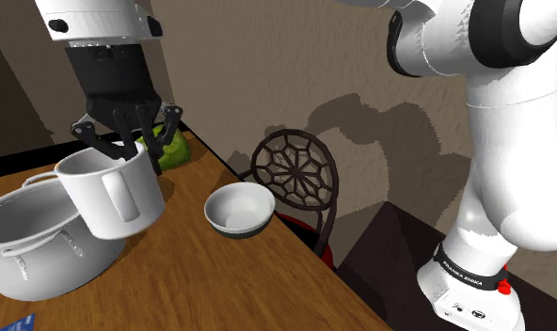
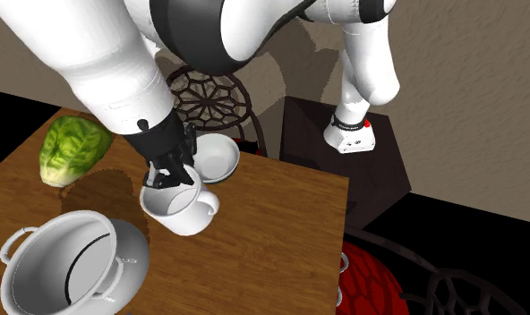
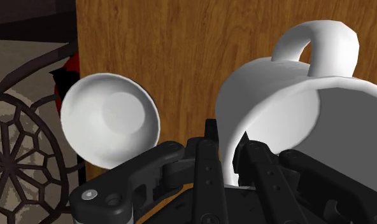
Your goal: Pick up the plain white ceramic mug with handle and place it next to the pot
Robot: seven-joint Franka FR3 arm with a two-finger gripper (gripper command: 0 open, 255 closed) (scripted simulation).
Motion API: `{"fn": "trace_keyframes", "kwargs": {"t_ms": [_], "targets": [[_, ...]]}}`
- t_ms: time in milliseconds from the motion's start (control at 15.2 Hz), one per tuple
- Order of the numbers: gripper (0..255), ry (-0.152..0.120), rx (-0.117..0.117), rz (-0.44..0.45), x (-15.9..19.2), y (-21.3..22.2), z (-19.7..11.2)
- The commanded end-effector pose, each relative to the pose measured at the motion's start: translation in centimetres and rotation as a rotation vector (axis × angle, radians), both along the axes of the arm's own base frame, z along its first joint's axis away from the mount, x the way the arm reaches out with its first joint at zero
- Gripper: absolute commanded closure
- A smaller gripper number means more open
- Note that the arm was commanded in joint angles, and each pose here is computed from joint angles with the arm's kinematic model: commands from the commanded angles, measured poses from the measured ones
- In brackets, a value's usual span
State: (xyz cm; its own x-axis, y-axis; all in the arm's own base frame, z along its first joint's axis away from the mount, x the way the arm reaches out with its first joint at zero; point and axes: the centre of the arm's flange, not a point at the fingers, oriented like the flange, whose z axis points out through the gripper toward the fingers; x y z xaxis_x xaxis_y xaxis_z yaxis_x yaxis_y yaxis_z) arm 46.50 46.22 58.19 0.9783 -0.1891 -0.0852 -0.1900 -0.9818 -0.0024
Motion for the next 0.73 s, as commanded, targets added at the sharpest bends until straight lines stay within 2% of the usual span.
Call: {"fn": "trace_keyframes", "kwargs": {"t_ms": [0,660], "targets": [[255,-0.001,0.0,-0.002,0.2,0.2,-0.9],[255,-0.001,0.0,-0.002,0.2,0.2,-6.2]]}}
